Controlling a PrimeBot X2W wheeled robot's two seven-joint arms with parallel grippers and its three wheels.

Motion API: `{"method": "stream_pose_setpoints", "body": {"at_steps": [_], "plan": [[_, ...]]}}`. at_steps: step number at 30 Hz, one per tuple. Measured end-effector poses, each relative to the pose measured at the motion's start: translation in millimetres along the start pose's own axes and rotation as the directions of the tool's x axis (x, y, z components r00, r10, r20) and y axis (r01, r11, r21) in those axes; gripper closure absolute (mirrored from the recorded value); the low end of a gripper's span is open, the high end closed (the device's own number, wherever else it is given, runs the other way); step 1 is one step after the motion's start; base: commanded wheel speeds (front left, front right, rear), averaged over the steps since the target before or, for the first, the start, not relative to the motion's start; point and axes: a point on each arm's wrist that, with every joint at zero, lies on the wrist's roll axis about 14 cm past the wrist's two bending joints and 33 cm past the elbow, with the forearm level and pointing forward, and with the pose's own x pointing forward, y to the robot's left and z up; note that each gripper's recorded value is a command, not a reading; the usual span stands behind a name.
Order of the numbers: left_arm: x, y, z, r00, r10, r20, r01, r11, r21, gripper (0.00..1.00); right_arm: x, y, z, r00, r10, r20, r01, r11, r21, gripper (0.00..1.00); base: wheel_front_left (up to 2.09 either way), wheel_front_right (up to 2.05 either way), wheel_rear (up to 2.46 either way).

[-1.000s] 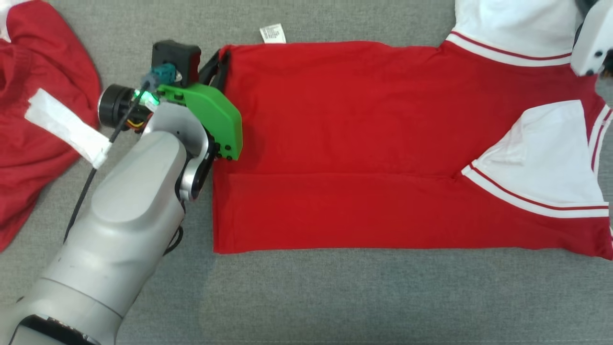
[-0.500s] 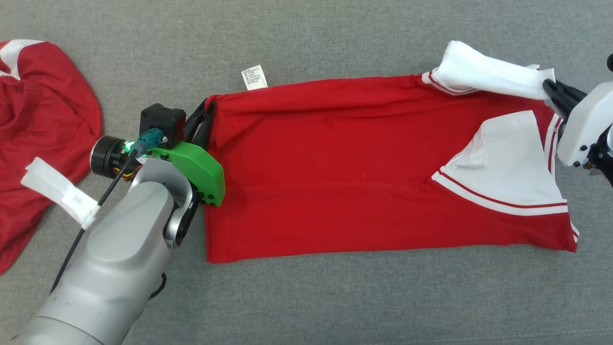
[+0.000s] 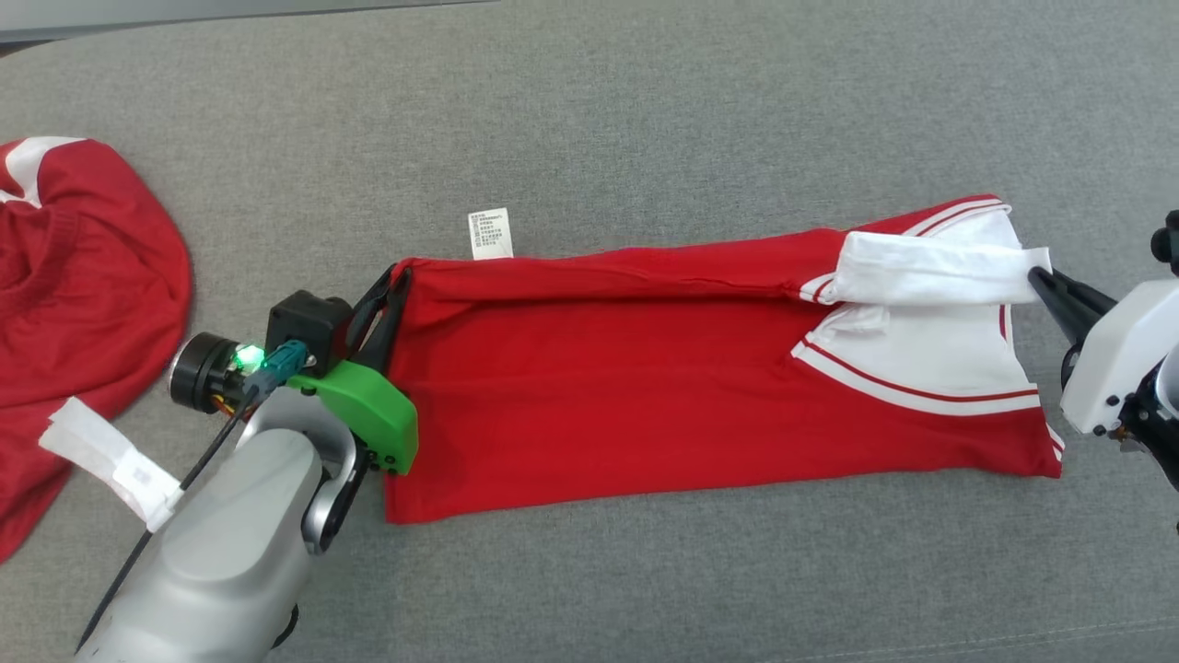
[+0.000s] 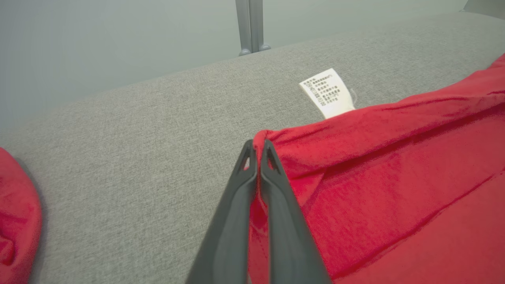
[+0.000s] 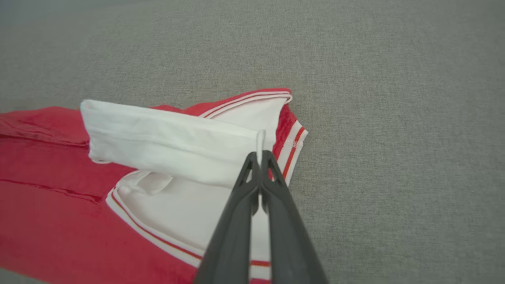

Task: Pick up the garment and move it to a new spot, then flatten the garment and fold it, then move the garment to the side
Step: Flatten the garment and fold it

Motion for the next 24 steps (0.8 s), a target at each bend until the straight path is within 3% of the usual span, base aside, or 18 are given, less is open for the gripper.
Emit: {"method": "stream_pose_setpoints", "body": {"at_steps": [9,10,11,12,18,24], "plan": [[-16,-2,-6,1.000,0.012,0.003,-0.012,1.000,-0.002,1.00,-23,5,-34,0.998,-0.007,-0.067,0.008,1.000,0.023,1.00,0.00,0.00,0.00],[-18,-2,-9,1.000,0.019,-0.006,-0.019,1.000,-0.009,0.52,-25,5,-39,0.997,-0.007,-0.081,0.010,0.999,0.032,0.90,0.00,0.00,0.00],[-19,-2,-12,1.000,0.021,-0.012,-0.022,1.000,-0.014,0.11,-26,6,-43,0.996,-0.007,-0.089,0.011,0.999,0.041,0.52,0.00,0.00,0.00],[-20,-2,-12,1.000,0.025,-0.010,-0.025,0.999,-0.025,0.00,-28,7,-46,0.995,-0.006,-0.096,0.011,0.999,0.050,0.00,0.00,0.00,0.00],[-24,7,-5,0.996,0.090,0.027,-0.087,0.991,-0.106,0.00,-34,10,-45,0.996,-0.014,-0.089,0.018,0.999,0.040,0.00,0.00,0.00,0.00],[-38,26,35,0.965,0.196,0.175,-0.152,0.960,-0.236,0.00,-39,9,-25,1.000,-0.030,-0.008,0.031,0.997,0.074,0.00,0.00,0.00,0.00]]}}
